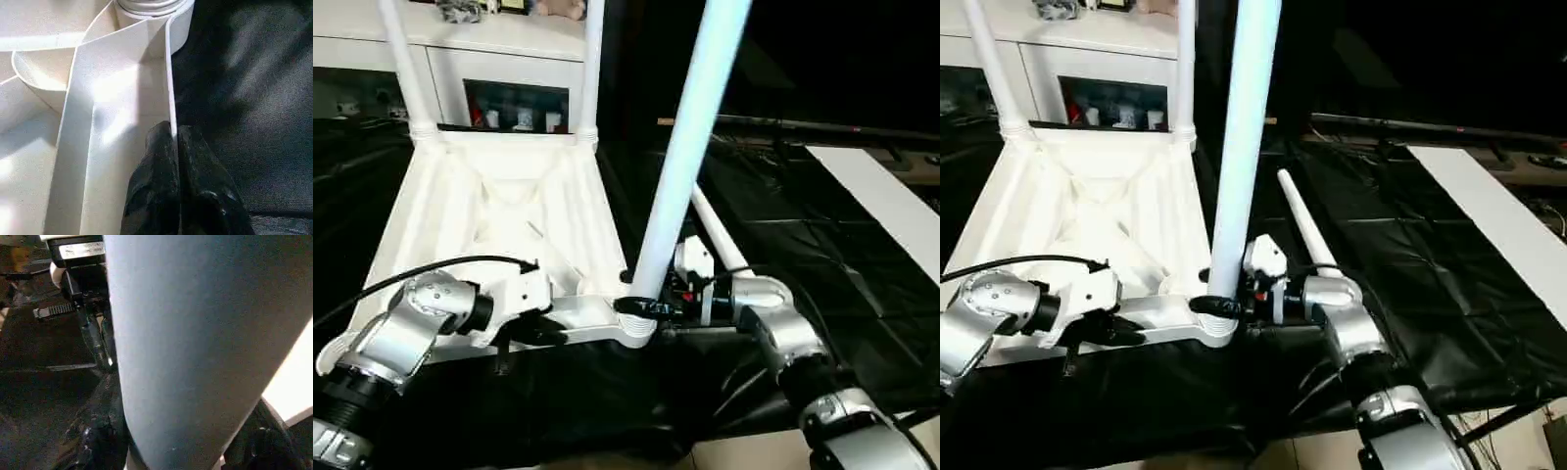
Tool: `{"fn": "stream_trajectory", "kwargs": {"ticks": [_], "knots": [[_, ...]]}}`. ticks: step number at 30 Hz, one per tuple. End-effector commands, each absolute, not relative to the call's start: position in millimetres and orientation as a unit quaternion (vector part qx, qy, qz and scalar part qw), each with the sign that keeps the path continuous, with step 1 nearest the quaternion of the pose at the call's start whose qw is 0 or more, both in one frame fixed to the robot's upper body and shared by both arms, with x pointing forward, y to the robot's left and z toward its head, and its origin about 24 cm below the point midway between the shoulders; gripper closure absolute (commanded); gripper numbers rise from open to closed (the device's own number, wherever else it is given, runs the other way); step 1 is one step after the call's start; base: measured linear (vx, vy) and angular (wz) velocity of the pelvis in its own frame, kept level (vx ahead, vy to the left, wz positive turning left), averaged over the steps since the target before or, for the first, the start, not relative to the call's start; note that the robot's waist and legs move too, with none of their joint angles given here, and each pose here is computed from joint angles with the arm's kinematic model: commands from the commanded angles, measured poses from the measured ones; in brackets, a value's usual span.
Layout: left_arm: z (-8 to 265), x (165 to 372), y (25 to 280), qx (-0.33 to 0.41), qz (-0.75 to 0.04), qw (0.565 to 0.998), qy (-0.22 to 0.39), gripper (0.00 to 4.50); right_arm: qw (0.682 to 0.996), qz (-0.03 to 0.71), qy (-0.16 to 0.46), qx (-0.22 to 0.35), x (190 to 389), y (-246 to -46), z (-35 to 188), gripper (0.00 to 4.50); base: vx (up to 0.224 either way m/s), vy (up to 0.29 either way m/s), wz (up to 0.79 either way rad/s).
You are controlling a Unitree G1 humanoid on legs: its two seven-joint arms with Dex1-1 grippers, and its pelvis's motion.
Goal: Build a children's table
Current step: Insert table leg to table base
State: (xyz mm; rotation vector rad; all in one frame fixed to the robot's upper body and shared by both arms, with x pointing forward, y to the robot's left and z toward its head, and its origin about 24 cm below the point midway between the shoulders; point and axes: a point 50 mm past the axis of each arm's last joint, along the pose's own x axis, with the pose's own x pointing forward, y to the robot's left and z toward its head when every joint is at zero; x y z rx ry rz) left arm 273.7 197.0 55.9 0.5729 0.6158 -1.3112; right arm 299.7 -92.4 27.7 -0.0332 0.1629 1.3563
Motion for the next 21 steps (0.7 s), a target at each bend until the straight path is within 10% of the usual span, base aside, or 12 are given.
{"fn": "stream_trajectory", "kwargs": {"ticks": [1, 14, 21], "knots": [[54.3, 273.7, 190.9, 0.272, -0.603, 0.697, 0.277, 4.5, 0.76, 0.597, 0.257, -0.02, 261.3, -114.0, -40.5, 2.64, 0.0, 0.0, 0.0], [51.8, 267.8, 189.0, 0.265, -0.604, 0.7, 0.273, 4.5, 0.764, 0.598, 0.243, -0.018, 257.2, -114.3, -41.2, 2.64, 0.0, 0.0, 0.0], [45.5, 270.1, 177.3, 0.242, -0.543, 0.758, 0.268, 4.5, 0.868, 0.424, 0.255, -0.028, 276.1, -117.5, -51.4, 2.64, 0.0, 0.0, 0.0]]}}
